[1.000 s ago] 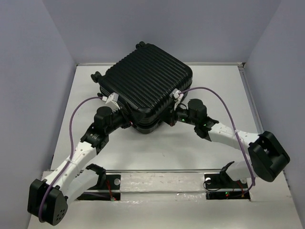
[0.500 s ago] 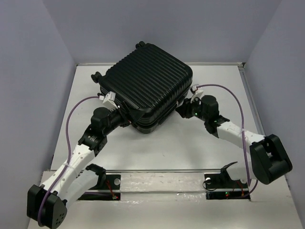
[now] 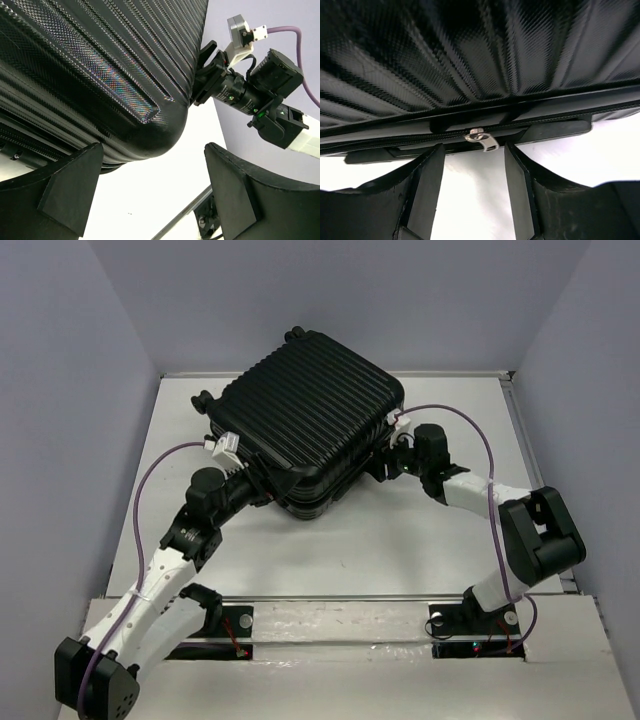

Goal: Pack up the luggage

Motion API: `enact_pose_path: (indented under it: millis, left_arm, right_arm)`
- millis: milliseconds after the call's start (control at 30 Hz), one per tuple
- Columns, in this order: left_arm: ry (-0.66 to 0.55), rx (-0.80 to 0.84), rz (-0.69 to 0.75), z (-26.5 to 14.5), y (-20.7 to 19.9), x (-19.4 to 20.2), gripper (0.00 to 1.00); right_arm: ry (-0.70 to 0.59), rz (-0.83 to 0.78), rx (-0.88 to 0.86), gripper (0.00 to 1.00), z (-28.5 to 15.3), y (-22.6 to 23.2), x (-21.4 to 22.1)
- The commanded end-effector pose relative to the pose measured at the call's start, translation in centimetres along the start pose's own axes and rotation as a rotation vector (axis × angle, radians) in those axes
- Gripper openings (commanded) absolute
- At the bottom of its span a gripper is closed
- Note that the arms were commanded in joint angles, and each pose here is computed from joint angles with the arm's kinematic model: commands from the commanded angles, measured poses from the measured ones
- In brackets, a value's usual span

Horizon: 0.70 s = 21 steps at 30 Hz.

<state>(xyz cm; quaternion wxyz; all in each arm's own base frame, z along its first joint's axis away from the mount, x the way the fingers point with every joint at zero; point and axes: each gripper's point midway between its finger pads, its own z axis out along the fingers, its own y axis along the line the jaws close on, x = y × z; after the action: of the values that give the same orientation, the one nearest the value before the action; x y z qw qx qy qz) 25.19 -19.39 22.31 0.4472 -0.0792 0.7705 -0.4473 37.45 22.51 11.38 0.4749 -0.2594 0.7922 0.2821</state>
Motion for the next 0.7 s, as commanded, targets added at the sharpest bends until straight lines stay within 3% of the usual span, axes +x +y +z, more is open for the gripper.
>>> enact_pose_path:
  millis: [0, 100, 333, 500, 667]
  left_arm:
    - [-0.029, 0.016, 0.052, -0.8, -0.6, -0.7, 0.93]
    - [-0.025, -0.007, 0.057, -0.9, 0.2, -0.1, 0.93]
    - [0.009, 0.002, 0.072, -1.3, 0.5, 0.9, 0.93]
    - [0.037, 0.002, 0.077, -0.6, 0.9, 1.3, 0.93]
    - [0.042, 0.017, 0.080, 0.1, 0.4, 0.9, 0.94]
  right_arm:
    - [-0.060, -0.076, 0.084, 0.56, -0.5, -1.7, -2.5]
    - [-0.059, -0.062, 0.125, 0.57, -0.6, -2.3, -2.2]
    - [-0.053, -0.100, 0.046, 0.60, 0.7, -1.7, -3.2]
    - [-0.143, -0.154, -0.038, 0.60, 0.6, -0.1, -5.8]
    - [-0.138, -0.167, -0.118, 0.47, 1.2, 1.0, -5.8]
